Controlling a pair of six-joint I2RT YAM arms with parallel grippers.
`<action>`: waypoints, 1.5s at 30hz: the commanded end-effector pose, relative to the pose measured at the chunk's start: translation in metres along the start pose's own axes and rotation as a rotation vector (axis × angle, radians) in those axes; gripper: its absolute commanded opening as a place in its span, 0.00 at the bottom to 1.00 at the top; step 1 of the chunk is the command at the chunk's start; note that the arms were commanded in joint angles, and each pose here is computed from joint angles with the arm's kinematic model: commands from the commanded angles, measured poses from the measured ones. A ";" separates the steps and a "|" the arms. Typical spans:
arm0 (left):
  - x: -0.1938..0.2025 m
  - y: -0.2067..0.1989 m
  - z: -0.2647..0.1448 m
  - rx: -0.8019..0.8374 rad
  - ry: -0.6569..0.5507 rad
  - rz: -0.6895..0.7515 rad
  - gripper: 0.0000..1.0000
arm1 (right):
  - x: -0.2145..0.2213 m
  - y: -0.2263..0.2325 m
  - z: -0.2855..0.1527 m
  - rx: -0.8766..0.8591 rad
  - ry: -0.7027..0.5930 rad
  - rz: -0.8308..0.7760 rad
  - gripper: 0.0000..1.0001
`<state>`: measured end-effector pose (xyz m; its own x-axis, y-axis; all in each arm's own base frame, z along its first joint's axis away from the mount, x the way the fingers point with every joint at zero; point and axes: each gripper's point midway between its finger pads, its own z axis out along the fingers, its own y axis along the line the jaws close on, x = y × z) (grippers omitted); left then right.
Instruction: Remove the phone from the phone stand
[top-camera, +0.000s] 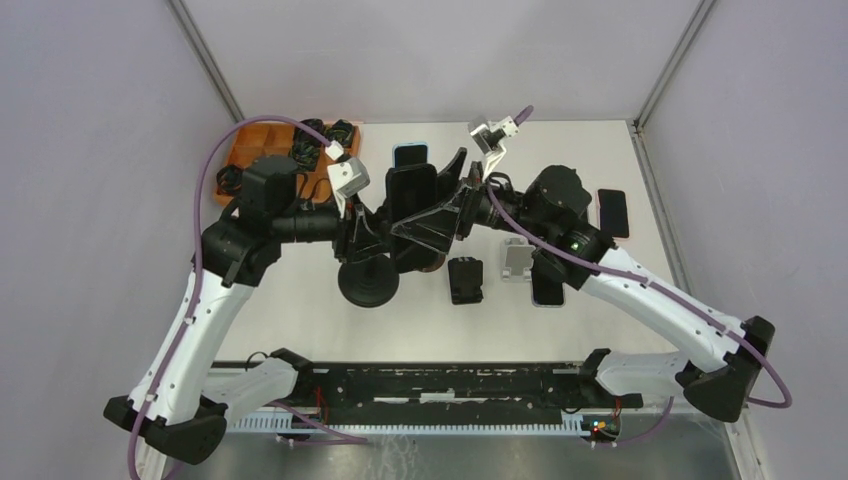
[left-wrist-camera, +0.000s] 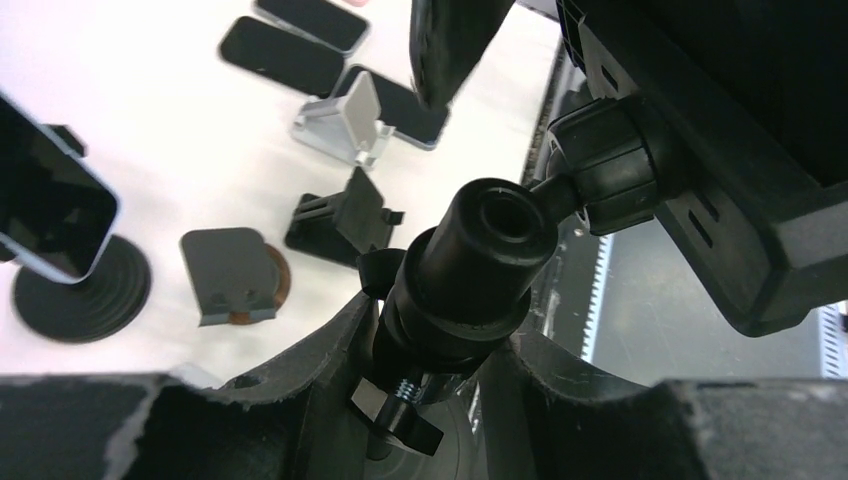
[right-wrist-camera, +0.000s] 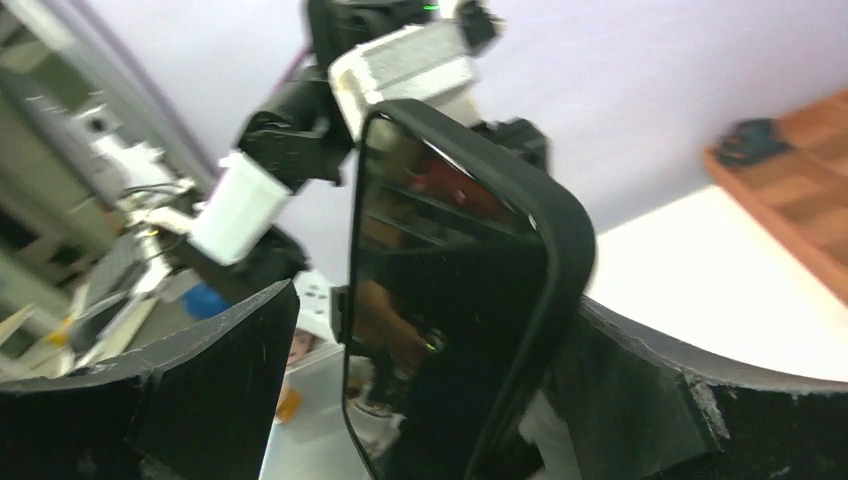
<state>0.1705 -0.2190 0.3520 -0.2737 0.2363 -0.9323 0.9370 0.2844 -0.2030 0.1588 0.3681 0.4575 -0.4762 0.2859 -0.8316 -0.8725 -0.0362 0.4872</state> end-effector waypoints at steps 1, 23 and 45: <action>-0.039 0.014 -0.016 -0.156 -0.120 0.138 0.02 | -0.031 -0.034 -0.035 0.350 -0.066 -0.169 0.98; -0.035 0.075 -0.033 -0.483 -0.055 0.214 0.02 | -0.041 -0.057 0.004 0.914 -0.046 -0.371 0.98; -0.045 0.057 -0.036 -0.411 -0.080 0.347 0.02 | -0.024 -0.074 0.011 0.964 -0.073 -0.342 0.98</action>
<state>0.2326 -0.1698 0.3313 -0.1960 0.3832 -0.9026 0.7900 0.6071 0.0862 0.2377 0.3674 0.4282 -0.1858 0.1254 -0.9746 -0.4705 0.8594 0.2003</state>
